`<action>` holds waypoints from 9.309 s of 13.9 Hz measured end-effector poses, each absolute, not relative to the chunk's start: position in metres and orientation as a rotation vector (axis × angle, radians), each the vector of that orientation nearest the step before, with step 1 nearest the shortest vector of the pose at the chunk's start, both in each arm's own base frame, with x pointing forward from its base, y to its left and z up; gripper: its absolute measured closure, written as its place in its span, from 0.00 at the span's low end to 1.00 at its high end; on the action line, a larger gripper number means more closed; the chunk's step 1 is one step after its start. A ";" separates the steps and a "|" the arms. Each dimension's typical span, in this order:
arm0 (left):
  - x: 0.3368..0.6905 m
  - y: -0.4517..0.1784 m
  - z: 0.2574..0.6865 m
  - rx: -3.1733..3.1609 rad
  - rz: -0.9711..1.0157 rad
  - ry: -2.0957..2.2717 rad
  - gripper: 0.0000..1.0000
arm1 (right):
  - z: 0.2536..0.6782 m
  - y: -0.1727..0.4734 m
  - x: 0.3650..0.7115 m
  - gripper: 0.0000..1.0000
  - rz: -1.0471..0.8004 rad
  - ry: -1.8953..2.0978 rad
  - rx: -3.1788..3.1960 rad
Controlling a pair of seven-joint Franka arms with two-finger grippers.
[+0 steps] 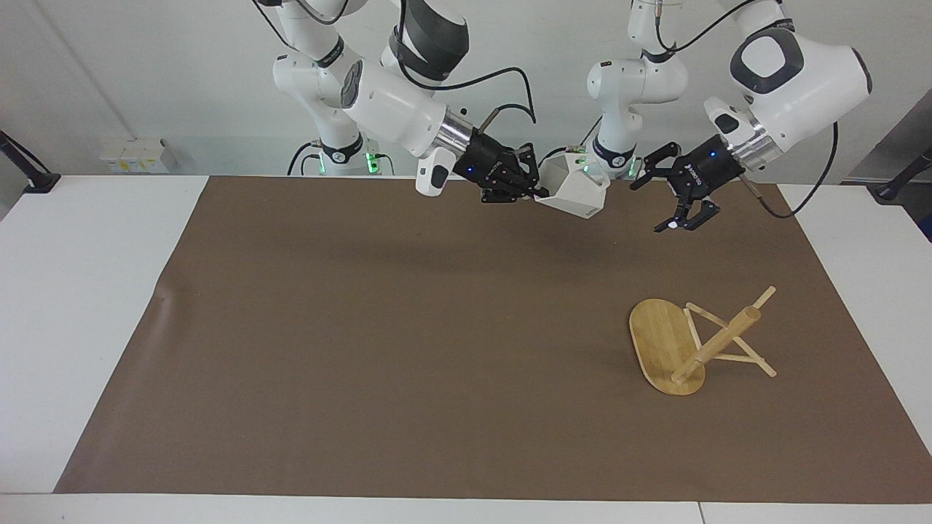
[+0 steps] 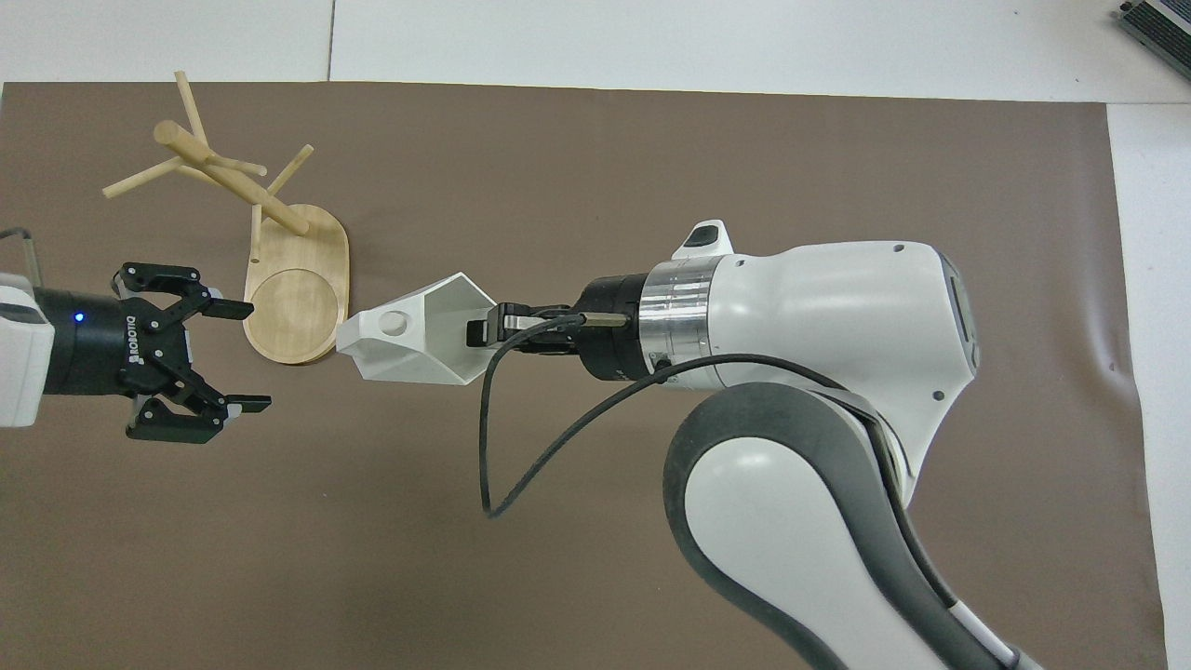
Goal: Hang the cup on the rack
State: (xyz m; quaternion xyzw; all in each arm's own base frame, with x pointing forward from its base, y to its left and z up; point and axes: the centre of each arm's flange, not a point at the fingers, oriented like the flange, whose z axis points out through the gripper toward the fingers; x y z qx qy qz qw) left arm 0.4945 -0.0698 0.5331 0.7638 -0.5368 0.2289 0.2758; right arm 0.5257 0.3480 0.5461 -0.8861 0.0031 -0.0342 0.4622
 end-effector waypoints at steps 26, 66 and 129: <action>0.481 -0.132 0.536 1.884 0.828 -1.490 0.00 | 0.534 0.377 0.520 0.96 -0.120 0.057 -2.155; 0.530 -0.100 0.480 2.382 0.932 -1.259 0.27 | 0.541 0.112 0.610 0.00 -0.505 0.041 -2.833; 0.597 -0.044 0.436 2.624 0.746 -0.092 0.27 | 0.637 -0.041 0.539 0.00 -0.035 0.095 -3.145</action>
